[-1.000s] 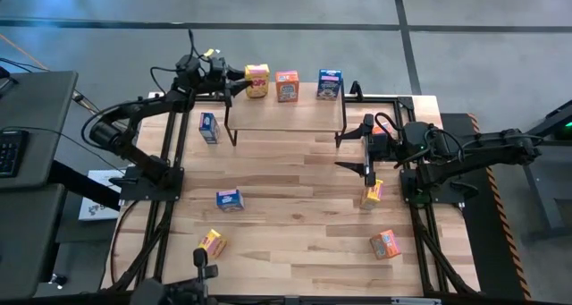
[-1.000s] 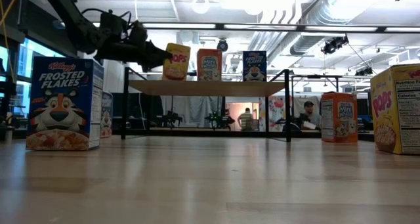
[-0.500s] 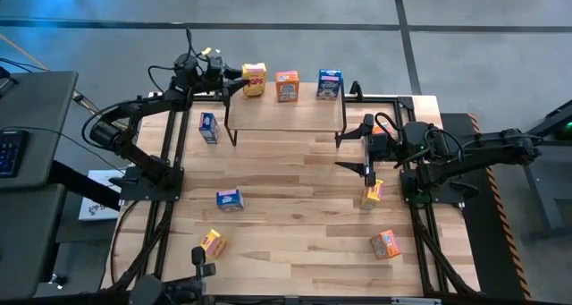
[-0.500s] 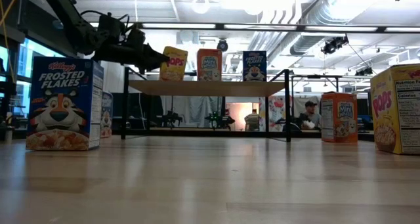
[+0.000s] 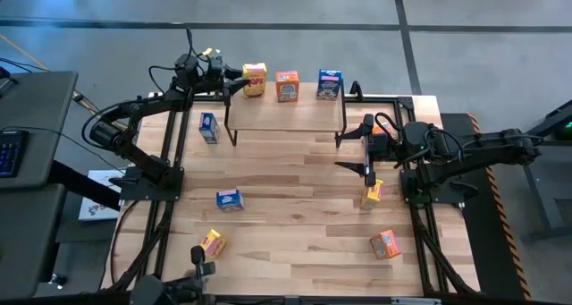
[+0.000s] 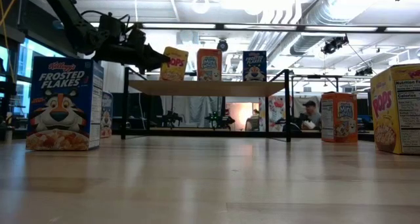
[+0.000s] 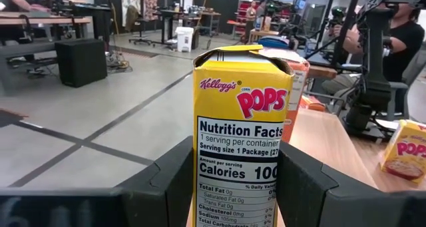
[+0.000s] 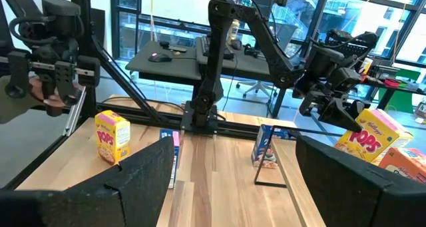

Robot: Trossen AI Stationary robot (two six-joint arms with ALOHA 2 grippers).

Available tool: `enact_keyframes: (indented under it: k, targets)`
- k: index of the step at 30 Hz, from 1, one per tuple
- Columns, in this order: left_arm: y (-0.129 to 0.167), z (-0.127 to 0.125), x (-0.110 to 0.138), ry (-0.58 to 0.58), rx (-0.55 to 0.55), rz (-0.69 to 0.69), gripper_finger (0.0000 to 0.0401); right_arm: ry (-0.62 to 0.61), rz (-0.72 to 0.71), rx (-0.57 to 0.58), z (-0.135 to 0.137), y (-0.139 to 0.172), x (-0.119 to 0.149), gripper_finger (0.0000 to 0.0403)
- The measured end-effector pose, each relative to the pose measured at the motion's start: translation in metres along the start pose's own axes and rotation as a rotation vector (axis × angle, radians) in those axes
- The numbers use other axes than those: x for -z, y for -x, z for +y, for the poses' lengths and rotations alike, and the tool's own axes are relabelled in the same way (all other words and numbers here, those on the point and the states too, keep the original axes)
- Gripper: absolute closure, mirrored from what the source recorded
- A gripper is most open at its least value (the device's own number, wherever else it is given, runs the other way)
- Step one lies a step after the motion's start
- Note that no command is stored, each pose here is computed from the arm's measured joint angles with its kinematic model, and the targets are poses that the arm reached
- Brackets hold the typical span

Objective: Stack cereal on shelf
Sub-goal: Put the middle yellow cereal box on the shelf

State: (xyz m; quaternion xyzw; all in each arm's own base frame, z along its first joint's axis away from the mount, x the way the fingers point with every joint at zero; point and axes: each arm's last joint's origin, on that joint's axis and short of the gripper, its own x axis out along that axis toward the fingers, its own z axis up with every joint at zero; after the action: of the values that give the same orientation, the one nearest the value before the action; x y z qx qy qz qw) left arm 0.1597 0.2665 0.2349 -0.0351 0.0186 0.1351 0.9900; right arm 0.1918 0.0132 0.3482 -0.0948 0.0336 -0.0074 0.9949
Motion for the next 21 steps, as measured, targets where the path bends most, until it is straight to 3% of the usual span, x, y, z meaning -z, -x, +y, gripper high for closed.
enact_keyframes:
  k: [21]
  targets:
    - [-0.0005, -0.0004, 0.0002, 0.027, 0.001, 0.001, 0.0234, -0.002, 0.0, 0.0, 0.0, 0.0, 0.0001, 0.0095]
